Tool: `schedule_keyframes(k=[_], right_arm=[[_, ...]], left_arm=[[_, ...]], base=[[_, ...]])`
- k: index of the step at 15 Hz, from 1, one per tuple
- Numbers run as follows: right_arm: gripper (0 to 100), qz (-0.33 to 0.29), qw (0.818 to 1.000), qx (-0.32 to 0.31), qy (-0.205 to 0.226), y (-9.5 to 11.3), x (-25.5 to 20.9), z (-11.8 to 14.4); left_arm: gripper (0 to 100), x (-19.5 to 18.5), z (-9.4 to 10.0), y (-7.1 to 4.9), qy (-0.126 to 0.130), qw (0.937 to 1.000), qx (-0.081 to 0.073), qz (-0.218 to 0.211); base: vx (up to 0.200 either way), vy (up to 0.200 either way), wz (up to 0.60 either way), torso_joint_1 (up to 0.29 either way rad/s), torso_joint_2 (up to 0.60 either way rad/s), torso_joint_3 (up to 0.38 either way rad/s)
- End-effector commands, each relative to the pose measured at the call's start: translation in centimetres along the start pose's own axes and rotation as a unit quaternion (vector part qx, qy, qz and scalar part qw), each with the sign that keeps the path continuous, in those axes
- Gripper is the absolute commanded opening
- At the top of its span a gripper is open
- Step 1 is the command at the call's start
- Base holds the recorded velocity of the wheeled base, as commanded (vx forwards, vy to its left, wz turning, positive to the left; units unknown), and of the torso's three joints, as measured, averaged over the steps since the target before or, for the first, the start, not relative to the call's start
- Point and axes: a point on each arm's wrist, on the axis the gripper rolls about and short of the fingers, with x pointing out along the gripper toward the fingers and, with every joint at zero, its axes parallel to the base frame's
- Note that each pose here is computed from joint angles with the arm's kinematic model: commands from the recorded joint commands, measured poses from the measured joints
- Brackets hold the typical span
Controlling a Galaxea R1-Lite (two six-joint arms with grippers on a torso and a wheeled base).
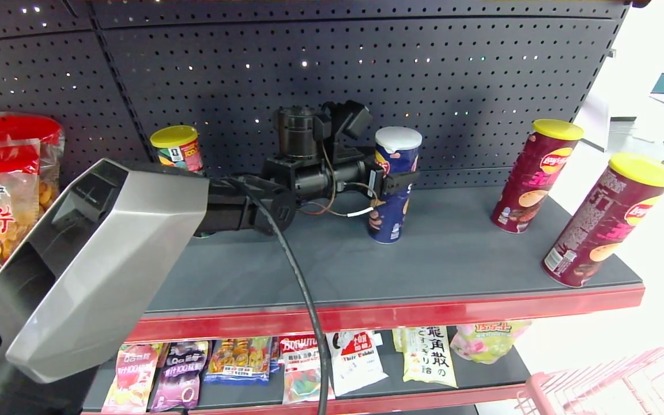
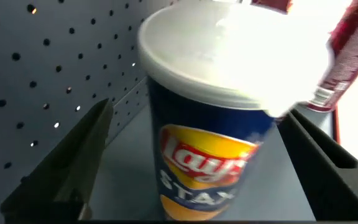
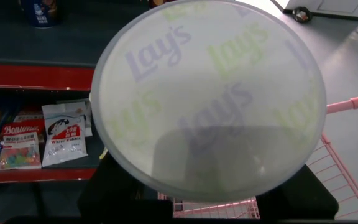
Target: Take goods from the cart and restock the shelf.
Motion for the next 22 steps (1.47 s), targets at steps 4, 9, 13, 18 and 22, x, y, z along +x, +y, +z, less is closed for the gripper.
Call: schedule_keyframes(k=[4,9,13,18,22], right_arm=[[0,0.0,1.0,0.0,-0.001,0.0,0.0,0.1],[0,0.0,1.0,0.0,-0.002,0.0,-0.1,0.1],[0,0.0,1.0,0.0,-0.002,0.0,-0.1,0.1],[0,0.001,1.0,0.0,-0.001,0.0,0.0,0.0],[0,0.002,1.0,-0.001,0.001,0.0,0.1,0.0]], left_arm=[[100,0.7,-0.5,0.1,0.0,1.0,-0.001,0.008],[0,1.2,-0.3,-0.2,-0.003,1.0,-0.001,0.008],[0,0.8,0.4,-0.3,-0.007,0.9999,0.0,0.013],[0,-3.0,4.2,0.1,-0.02,0.9995,-0.02,0.012],[0,-7.8,4.1,0.0,0.011,0.9966,0.007,-0.081]], base=[[0.0,0.0,0.0,0.0,0.0,0.0],[0.0,0.0,0.0,0.0,0.0,0.0],[0.0,0.0,0.0,0.0,0.0,0.0],[0.0,0.0,0.0,0.0,0.0,0.0],[0.0,0.0,0.0,0.0,0.0,0.0]])
